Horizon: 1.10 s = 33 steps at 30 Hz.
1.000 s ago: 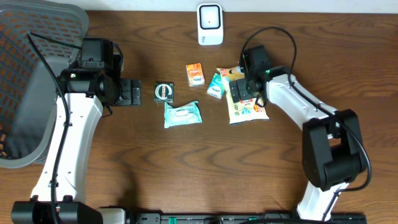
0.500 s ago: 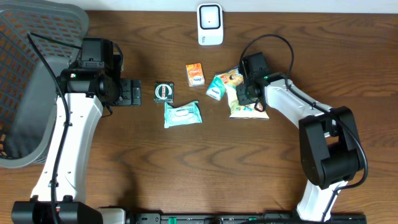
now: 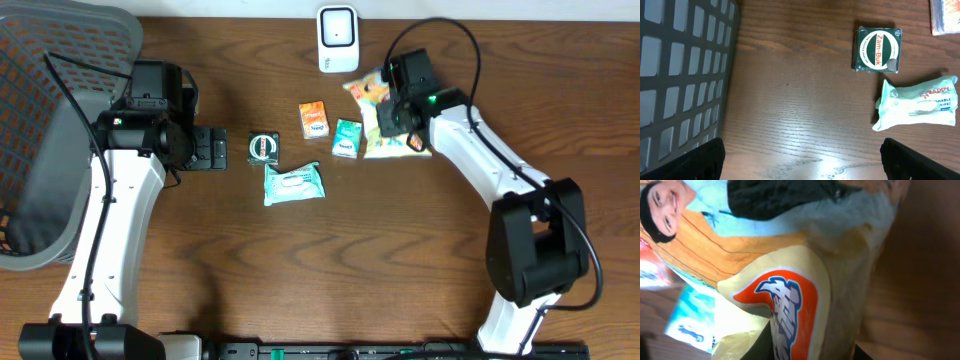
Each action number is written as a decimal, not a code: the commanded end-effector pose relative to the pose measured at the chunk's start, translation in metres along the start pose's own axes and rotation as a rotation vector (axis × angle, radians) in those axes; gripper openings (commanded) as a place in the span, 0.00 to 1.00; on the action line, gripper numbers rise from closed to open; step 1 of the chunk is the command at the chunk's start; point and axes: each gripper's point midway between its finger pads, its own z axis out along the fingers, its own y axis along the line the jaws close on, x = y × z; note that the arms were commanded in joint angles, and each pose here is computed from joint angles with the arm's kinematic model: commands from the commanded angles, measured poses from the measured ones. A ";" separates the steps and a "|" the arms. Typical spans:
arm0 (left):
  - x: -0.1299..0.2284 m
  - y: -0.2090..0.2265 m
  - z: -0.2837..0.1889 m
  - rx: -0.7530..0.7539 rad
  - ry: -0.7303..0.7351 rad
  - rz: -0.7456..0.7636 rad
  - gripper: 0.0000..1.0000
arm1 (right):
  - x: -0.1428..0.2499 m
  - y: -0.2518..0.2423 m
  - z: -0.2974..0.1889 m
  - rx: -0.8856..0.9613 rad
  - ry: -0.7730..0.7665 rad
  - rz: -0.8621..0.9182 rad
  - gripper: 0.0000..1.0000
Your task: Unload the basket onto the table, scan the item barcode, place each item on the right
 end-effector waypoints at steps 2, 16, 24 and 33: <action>0.003 0.001 0.003 -0.010 0.013 0.008 0.98 | -0.046 0.007 -0.035 -0.032 -0.157 -0.001 0.01; 0.003 0.001 0.003 -0.010 0.013 0.008 0.98 | -0.169 0.046 -0.083 -0.211 -0.722 -0.018 0.01; 0.003 0.001 0.003 -0.010 0.013 0.008 0.98 | -0.209 0.063 -0.068 -0.221 -0.827 -0.055 0.01; 0.003 0.001 0.004 -0.010 0.013 0.008 0.98 | -0.236 0.069 0.000 -0.149 -0.858 -0.167 0.01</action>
